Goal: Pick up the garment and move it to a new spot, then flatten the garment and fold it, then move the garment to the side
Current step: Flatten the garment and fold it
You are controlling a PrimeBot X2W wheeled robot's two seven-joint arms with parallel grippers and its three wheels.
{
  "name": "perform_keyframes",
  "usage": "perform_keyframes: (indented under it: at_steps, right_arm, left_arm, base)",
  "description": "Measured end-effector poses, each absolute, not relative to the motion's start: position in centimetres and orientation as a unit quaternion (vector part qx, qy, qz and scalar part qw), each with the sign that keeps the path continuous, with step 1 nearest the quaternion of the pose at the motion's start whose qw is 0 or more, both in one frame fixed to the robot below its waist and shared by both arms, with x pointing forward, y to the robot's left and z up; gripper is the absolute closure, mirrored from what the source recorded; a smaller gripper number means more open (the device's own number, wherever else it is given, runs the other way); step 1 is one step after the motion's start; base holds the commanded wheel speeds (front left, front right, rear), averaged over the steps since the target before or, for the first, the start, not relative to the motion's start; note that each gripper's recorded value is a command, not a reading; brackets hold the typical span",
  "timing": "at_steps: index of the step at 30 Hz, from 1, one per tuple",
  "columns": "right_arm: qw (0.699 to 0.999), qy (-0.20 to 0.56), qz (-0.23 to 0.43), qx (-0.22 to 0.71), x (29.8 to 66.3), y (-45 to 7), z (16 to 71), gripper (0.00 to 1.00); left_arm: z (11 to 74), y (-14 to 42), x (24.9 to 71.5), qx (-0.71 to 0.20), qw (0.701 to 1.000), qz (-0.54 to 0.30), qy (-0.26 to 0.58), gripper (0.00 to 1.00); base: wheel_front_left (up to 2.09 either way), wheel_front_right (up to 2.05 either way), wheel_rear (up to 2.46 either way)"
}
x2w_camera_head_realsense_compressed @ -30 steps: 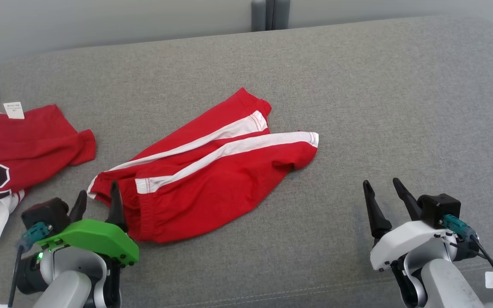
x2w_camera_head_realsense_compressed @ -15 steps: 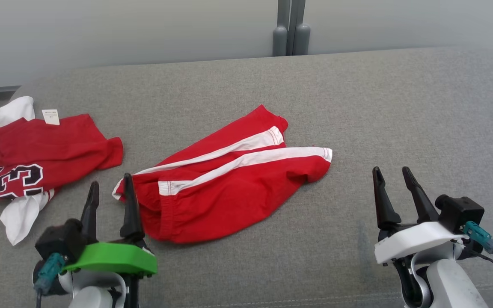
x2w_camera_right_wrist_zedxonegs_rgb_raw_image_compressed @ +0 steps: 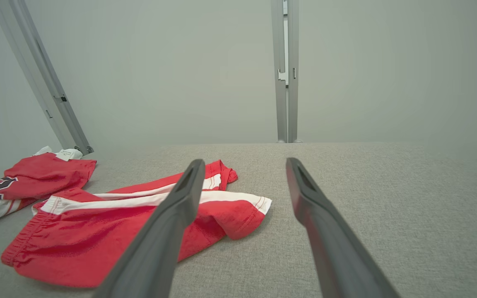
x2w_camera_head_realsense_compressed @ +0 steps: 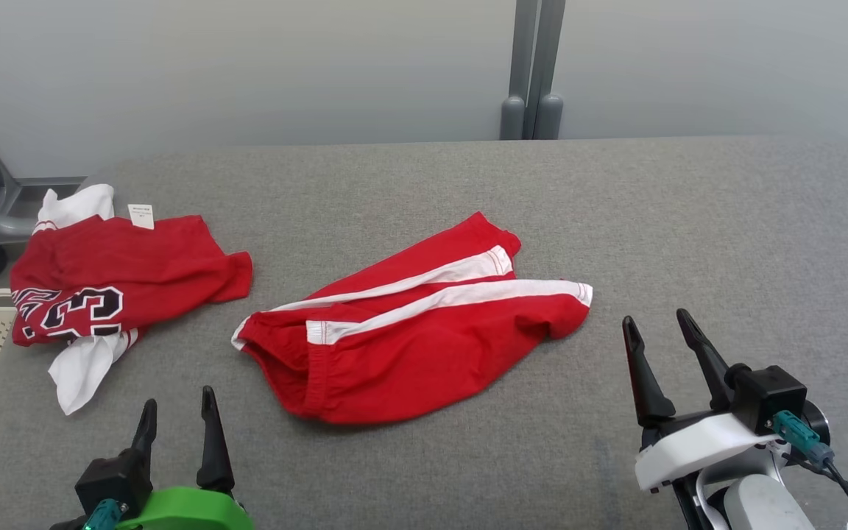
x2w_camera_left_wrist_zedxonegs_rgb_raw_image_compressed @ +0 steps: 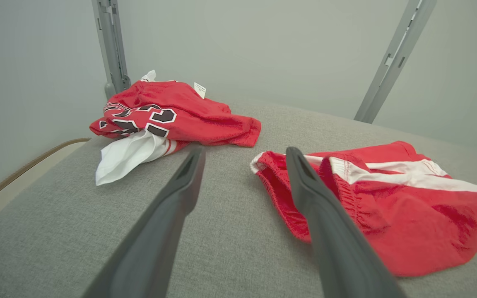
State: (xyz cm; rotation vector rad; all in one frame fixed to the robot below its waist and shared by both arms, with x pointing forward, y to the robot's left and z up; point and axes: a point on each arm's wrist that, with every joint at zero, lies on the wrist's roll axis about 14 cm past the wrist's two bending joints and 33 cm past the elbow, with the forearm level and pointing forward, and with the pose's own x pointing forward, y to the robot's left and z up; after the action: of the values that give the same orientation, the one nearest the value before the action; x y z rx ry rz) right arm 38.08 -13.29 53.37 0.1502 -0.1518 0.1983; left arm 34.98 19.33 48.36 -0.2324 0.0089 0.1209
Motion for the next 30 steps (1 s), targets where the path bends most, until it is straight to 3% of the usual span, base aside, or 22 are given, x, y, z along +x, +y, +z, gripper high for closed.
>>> perform_keyframes:
  at_steps: [8, 15, 30]
  right_arm:
    - [0.99, -0.06, 0.111, 0.063, 37.7, -12.5, 52.4, 0.0]
    - [0.994, -0.013, 0.099, 0.044, 37.2, -13.3, 50.0, 0.0]
    - [0.993, -0.006, 0.097, 0.06, 36.9, -13.3, 49.6, 0.0]
  left_arm:
    - [47.2, 18.8, 33.9, -0.083, 0.996, 0.013, 0.042, 0.0]
    - [47.3, 19.2, 33.6, -0.089, 0.995, 0.02, 0.045, 0.0]
    - [45.7, 18.3, 33.7, -0.098, 0.992, 0.009, 0.074, 0.0]
  base:
    - [0.0, 0.0, 0.0]
    - [0.0, 0.0, 0.0]
    - [0.0, 0.0, 0.0]
